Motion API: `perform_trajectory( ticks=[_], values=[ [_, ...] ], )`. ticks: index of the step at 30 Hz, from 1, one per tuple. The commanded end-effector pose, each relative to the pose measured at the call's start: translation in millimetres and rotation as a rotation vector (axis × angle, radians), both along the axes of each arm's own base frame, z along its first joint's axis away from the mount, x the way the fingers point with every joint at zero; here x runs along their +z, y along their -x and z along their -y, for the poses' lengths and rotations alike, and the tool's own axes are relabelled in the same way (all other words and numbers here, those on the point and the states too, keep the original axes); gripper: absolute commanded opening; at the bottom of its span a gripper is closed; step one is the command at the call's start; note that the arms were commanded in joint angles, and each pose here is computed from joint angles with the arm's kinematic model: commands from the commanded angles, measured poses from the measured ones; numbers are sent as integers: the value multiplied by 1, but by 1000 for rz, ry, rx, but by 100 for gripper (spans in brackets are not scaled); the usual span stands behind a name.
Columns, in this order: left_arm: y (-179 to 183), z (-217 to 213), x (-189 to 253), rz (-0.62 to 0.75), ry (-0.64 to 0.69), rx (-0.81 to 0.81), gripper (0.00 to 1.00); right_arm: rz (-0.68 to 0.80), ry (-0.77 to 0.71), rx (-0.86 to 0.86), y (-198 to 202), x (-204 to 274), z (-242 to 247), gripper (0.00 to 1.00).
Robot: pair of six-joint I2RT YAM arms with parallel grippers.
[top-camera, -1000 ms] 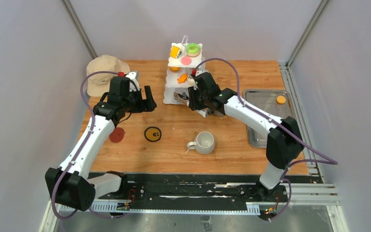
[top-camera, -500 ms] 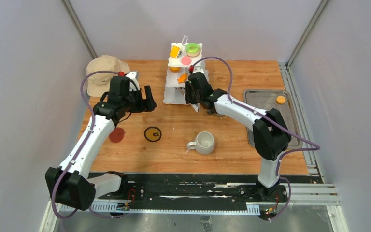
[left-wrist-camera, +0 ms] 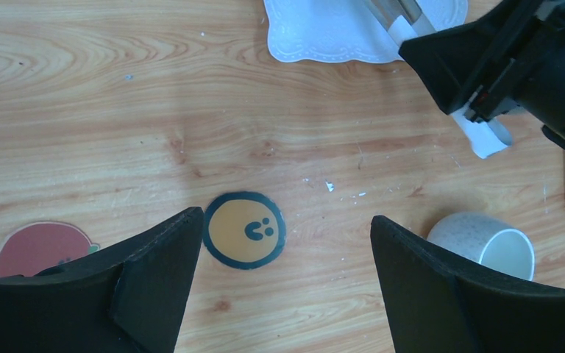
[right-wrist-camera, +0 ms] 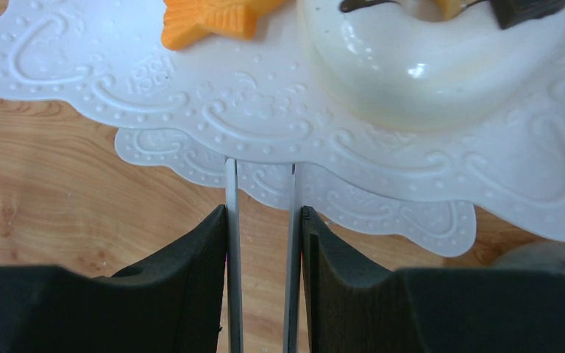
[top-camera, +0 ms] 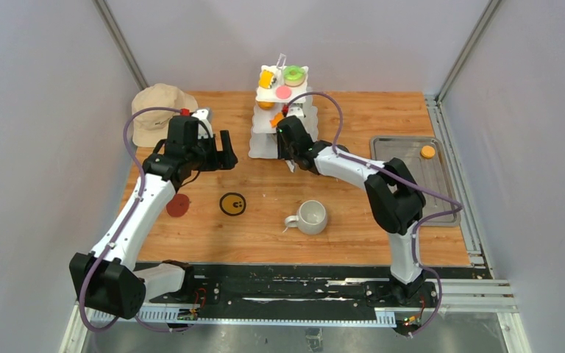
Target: Serve the afternoon tea
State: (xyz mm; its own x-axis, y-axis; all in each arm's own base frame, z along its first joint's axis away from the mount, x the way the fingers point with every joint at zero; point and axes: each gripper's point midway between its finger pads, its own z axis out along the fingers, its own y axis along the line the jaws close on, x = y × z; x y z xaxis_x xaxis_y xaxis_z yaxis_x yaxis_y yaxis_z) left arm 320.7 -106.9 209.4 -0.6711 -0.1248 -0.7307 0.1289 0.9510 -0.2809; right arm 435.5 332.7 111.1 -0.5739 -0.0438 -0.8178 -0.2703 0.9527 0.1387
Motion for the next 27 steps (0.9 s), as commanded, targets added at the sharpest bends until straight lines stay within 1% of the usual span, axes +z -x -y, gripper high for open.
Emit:
perform_trajectory(
  ticks=[1,3,5,11,13,18,22,27],
  values=[
    [-4,-2,12,28,-14,2,88,86,-35,-45,-18,18,-19,28],
    [-4,-3,11,26,-18,3,88,76,-27,-50,-17,14,-19,37],
    [-2,-5,12,26,-25,3,88,76,-26,-44,-12,15,-19,42],
    [1,-7,11,27,-24,12,88,81,-39,-3,-4,25,-22,45],
    [1,-5,10,27,-20,8,88,95,-57,8,1,41,-21,46],
    [2,-5,12,34,-16,5,88,71,-81,37,19,53,-16,45],
    [4,-5,13,37,-10,3,88,13,-111,92,44,56,-13,39],
    [6,-4,13,38,-2,5,88,-43,-122,110,76,65,6,28]
  ],
)
